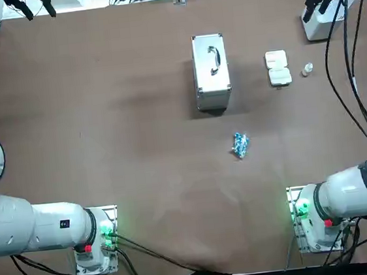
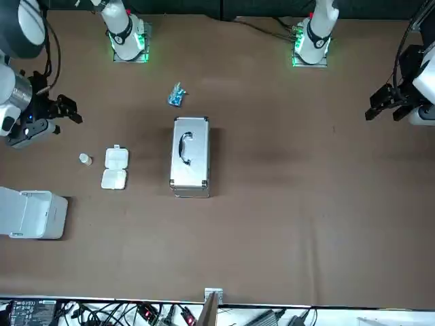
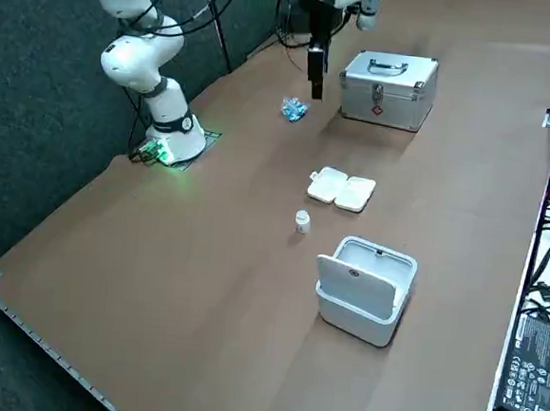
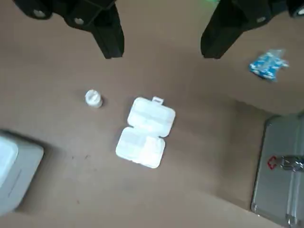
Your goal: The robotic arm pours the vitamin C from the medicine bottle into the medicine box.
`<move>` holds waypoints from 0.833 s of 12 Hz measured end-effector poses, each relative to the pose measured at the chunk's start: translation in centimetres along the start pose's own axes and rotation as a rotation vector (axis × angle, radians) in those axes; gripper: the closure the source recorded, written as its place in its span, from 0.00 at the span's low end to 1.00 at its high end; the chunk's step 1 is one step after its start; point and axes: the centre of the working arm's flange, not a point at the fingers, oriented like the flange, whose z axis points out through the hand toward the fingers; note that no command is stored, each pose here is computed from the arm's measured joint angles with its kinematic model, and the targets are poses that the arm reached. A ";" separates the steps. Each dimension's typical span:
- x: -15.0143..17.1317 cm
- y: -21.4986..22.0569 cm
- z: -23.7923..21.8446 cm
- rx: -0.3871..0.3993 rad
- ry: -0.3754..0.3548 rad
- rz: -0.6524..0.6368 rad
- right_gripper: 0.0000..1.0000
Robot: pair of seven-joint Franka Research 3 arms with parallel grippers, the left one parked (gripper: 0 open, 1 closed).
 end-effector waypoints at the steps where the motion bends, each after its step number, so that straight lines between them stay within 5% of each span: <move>1: -0.2 -1.0 -0.6 0.000 -0.009 0.043 0.00; 10: -0.7 -4.6 -9.5 -0.016 0.028 0.268 0.00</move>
